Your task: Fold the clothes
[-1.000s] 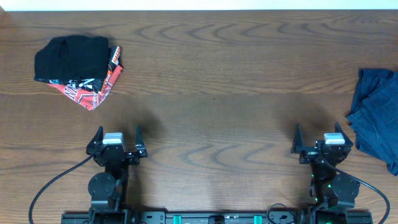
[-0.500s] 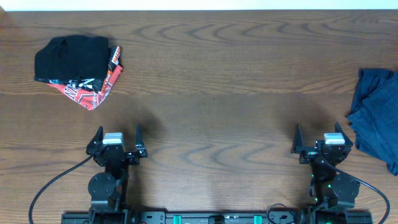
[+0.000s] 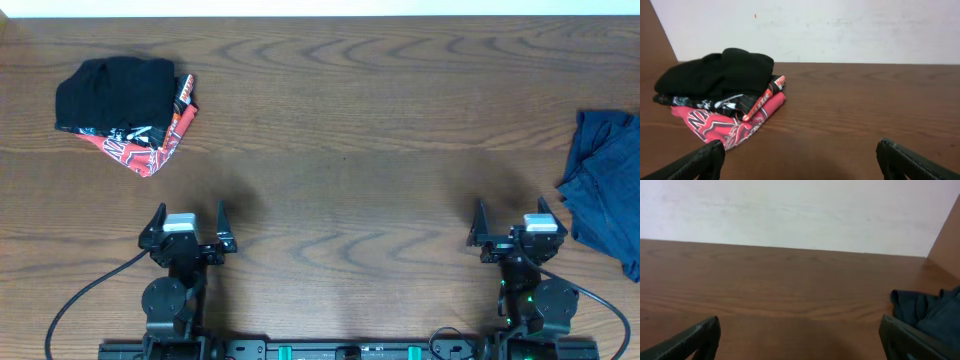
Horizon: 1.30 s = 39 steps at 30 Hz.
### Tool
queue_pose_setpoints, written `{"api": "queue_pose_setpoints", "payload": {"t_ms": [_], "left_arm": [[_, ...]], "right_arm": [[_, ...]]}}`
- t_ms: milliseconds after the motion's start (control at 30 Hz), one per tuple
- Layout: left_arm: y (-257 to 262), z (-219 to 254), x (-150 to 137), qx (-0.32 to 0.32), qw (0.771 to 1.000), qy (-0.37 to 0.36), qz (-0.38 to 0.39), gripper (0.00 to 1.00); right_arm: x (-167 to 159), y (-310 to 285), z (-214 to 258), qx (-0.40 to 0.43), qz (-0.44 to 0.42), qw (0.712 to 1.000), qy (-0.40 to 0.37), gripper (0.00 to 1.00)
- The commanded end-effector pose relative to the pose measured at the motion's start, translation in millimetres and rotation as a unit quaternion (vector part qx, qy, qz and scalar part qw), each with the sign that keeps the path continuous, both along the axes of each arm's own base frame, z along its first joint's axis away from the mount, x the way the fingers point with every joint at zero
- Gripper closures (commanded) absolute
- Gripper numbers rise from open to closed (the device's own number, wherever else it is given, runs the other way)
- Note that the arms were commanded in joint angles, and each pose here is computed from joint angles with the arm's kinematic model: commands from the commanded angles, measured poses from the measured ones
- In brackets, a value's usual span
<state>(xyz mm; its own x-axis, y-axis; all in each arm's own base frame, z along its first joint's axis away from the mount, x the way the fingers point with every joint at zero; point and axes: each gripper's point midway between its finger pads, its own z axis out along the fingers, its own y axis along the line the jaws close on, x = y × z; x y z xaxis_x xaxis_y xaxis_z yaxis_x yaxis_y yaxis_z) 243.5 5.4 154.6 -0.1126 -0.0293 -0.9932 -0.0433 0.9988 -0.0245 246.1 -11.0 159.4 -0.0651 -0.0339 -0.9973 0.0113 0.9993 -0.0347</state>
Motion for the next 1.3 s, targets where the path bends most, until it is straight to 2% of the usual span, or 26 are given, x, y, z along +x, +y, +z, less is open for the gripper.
{"api": "queue_pose_setpoints", "payload": {"t_ms": [0, 200, 300, 500, 733, 900, 1067, 1133, 1267], "left_arm": [[2, -17, 0, -0.047, 0.999, 0.017, 0.010, 0.02], [2, 5, 0, -0.049, 0.999, 0.014, 0.010, 0.02], [2, 16, 0, -0.049, 0.998, 0.034, 0.011, 0.02], [1, 39, 14, -0.047, 0.993, 0.107, 0.015, 0.02], [1, 47, 37, -0.042, 0.972, 0.231, 0.020, 0.02], [1, 37, 43, -0.040, 0.949, 0.312, 0.024, 0.02], [-5, 25, 46, -0.071, 0.939, 0.335, 0.024, 0.02], [-5, 25, 46, -0.075, 0.939, 0.335, 0.027, 0.02], [-5, 25, 46, -0.075, 0.939, 0.334, 0.027, 0.02]], "right_arm": [[0, -2, -1, 0.024, -0.006, 1.000, 0.002, 0.01], [-2, -26, 7, 0.020, -0.076, 0.997, 0.013, 0.01], [-2, -34, 15, 0.018, -0.099, 0.995, 0.023, 0.01], [11, -45, 27, 0.013, -0.127, 0.988, 0.090, 0.01], [49, -51, 34, -0.002, -0.127, 0.971, 0.204, 0.01], [75, -53, 23, -0.037, -0.105, 0.939, 0.327, 0.01], [102, -62, 20, -0.056, -0.107, 0.922, 0.369, 0.01], [106, -83, 20, -0.077, -0.149, 0.914, 0.370, 0.01], [94, -148, 9, -0.104, -0.283, 0.870, 0.391, 0.04]]}}
